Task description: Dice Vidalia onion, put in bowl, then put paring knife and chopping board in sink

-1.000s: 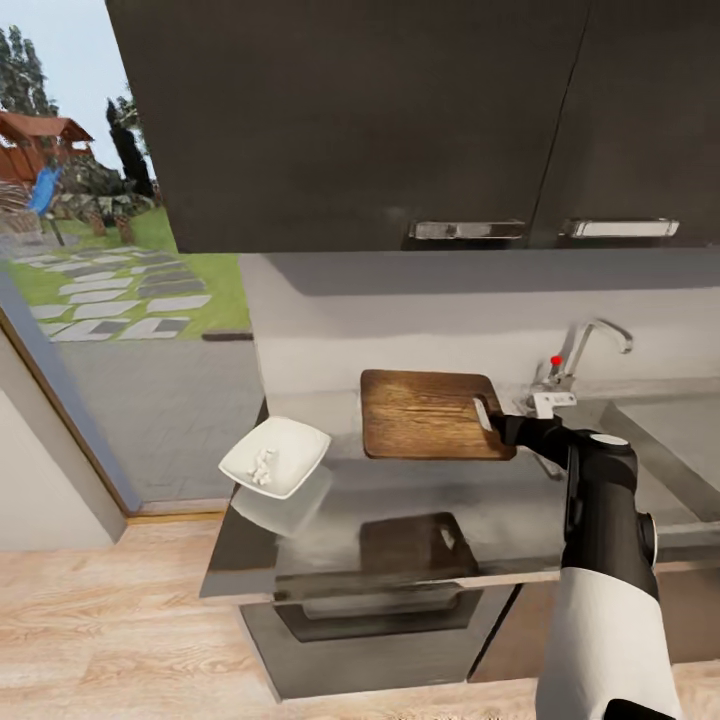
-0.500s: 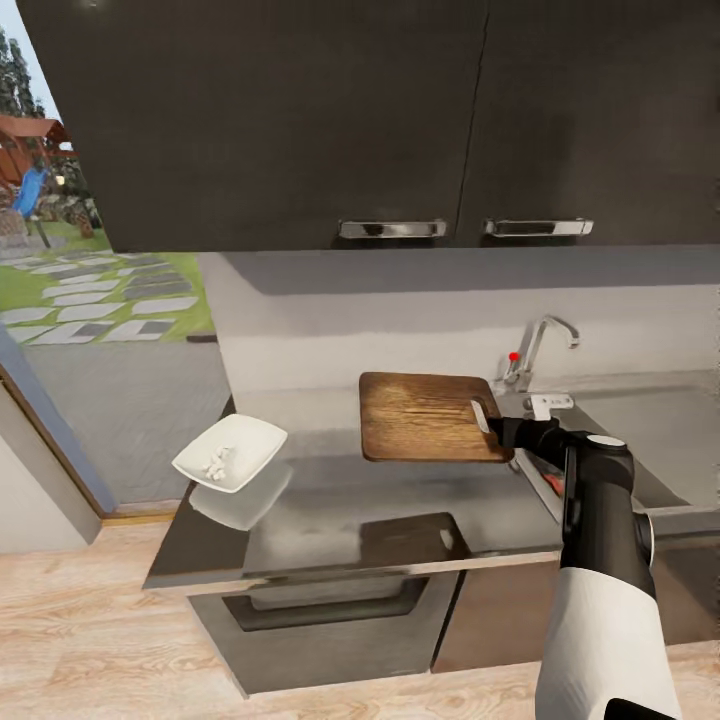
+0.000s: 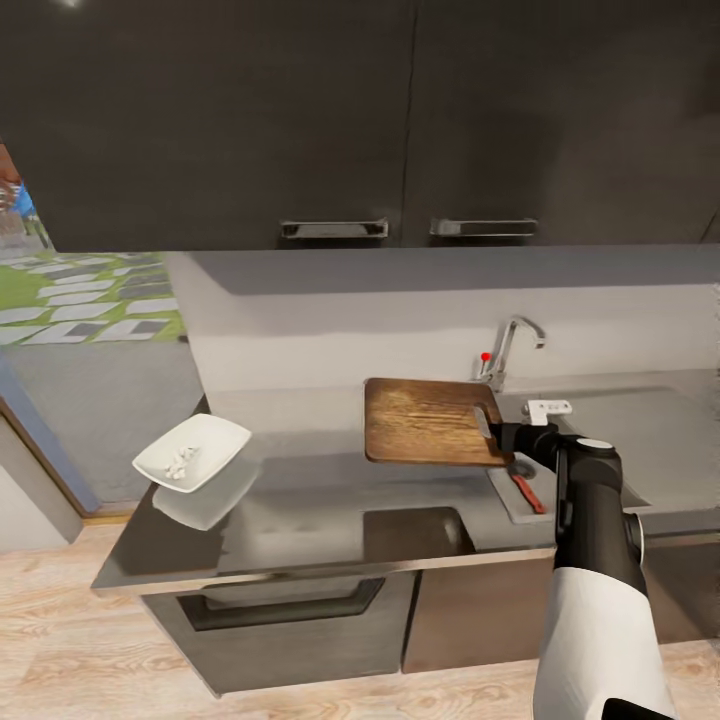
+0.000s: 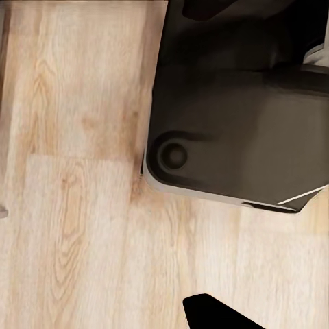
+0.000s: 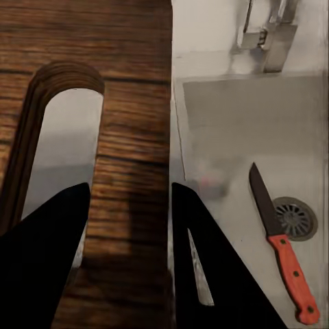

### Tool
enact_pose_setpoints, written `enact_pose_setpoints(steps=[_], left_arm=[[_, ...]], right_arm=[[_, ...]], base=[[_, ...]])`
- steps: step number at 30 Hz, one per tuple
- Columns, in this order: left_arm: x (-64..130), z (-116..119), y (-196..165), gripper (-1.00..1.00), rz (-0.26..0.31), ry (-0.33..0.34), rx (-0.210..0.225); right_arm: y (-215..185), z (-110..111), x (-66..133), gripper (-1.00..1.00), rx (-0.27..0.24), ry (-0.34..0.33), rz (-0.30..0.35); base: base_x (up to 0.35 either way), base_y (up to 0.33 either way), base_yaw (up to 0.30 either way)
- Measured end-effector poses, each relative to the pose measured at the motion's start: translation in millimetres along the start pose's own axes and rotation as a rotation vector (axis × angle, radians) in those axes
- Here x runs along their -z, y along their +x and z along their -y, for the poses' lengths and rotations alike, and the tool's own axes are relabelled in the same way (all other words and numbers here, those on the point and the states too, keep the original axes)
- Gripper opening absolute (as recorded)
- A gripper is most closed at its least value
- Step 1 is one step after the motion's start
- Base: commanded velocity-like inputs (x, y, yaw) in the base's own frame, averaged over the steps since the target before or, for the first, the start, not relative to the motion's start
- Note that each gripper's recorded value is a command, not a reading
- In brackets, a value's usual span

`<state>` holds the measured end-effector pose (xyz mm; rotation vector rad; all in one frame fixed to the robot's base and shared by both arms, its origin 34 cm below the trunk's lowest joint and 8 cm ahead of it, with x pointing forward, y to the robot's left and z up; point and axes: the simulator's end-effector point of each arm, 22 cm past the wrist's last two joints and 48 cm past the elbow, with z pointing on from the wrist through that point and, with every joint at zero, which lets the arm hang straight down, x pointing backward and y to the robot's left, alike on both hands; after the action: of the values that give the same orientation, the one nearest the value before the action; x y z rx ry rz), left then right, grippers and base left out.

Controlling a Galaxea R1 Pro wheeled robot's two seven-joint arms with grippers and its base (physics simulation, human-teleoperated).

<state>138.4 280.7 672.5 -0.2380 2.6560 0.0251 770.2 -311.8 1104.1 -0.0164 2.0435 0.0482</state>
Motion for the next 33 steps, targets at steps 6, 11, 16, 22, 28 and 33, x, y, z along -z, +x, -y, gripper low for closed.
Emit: enact_pose_setpoints(steps=[6,11,16,22,28,33], left_arm=[[0.0,0,0,1.0,0.0,0.0,0.0],[0.0,0,0,1.0,0.0,0.0,0.0],[0.0,0,0,1.0,0.0,0.0,0.0],[0.0,0,0,1.0,0.001,-0.002,0.0],[0.0,-1,-1,1.0,0.002,-0.002,0.0],[-0.2,-1,-2,1.0,0.004,-0.002,-0.001]], right_arm=[[1,24,-1.5,-1.0,0.016,0.119,0.004],[13,43,-4.6,-1.0,-0.01,0.242,-0.015],[2,73,5.4,-1.0,-0.068,0.421,0.061],[-5,93,16.2,-1.0,-0.12,0.524,0.115],[-6,94,16.5,-1.0,-0.125,0.529,0.119],[-6,93,15.9,-1.0,-0.139,0.524,0.122]], base=[[0.0,-0.32,0.0],[0.0,-0.32,0.0],[0.0,-0.303,0.0],[0.0,-0.109,0.0],[0.0,-0.008,0.0],[0.0,0.0,0.0]])
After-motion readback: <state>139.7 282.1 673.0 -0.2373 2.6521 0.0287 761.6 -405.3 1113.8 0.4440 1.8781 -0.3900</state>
